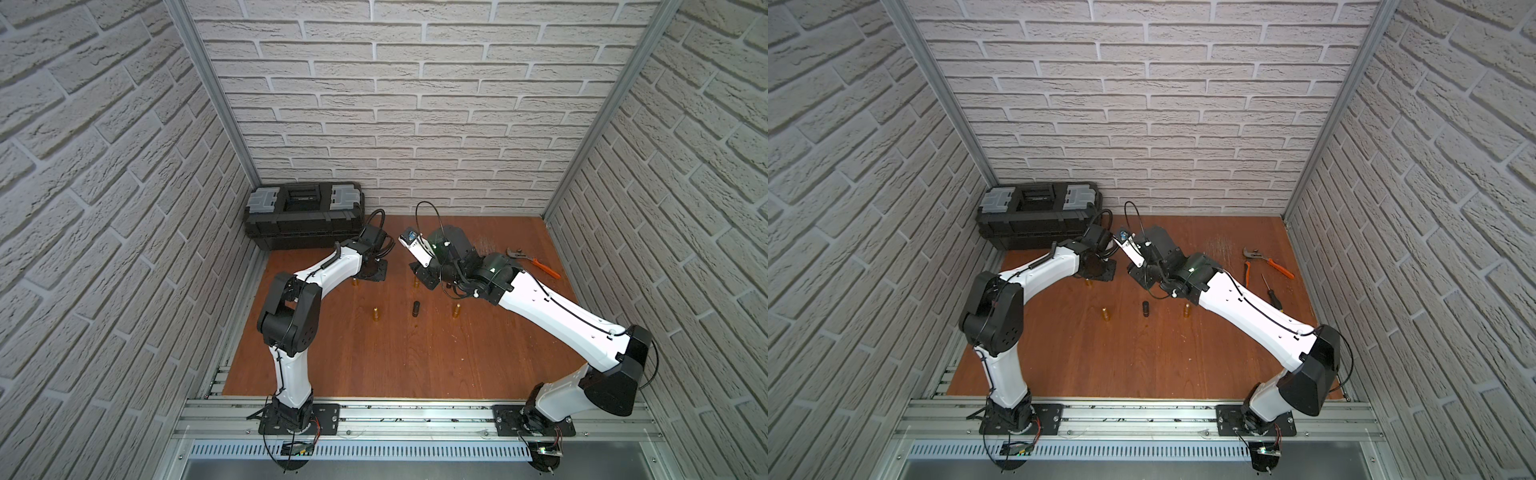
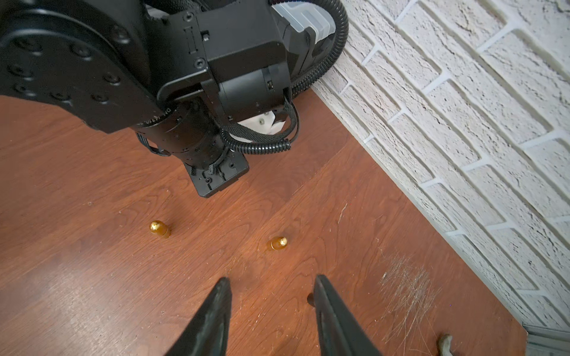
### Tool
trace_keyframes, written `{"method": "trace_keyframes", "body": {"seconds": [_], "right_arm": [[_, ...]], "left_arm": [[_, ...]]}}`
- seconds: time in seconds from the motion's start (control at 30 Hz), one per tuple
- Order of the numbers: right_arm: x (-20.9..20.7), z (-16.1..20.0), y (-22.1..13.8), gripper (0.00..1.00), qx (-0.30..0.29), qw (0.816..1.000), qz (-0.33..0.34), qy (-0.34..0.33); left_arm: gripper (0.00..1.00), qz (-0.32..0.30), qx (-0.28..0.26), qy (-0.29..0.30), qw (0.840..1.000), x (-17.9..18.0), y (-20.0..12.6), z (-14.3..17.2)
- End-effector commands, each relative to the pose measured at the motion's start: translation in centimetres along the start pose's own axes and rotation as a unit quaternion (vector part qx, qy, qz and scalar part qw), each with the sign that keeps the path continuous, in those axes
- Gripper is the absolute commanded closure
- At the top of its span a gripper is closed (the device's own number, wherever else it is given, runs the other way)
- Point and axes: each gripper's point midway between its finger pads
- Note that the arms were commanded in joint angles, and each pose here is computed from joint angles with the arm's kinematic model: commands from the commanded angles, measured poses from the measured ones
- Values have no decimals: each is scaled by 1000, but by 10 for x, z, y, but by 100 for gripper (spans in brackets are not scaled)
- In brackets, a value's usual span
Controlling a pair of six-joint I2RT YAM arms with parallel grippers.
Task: Open the lipstick cap
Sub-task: Place the lipstick at the center of the board.
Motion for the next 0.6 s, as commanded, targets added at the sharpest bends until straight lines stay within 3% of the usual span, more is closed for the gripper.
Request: {"method": "trace_keyframes", "body": {"seconds": [0.0, 0.4, 0.57], "right_arm": [[-6, -5, -8, 55, -16, 1000, 10, 7], [-4, 2, 0, 56, -3, 1000, 13, 4], [-5, 2, 1, 56, -2, 1000, 16, 5]], "left_arm": [[85, -15, -22, 10, 1000, 1, 8, -7], [84, -15, -12, 20, 1000, -6, 31, 10], [78, -16, -1, 25, 1000, -8, 35, 18]]}}
Point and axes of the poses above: each gripper's point midway between its finger pads, its own y axis out along the fingers, its own x axis along the line the jaws close on, z = x × y, and after that the axes turned 6 degrees about y, right-handed
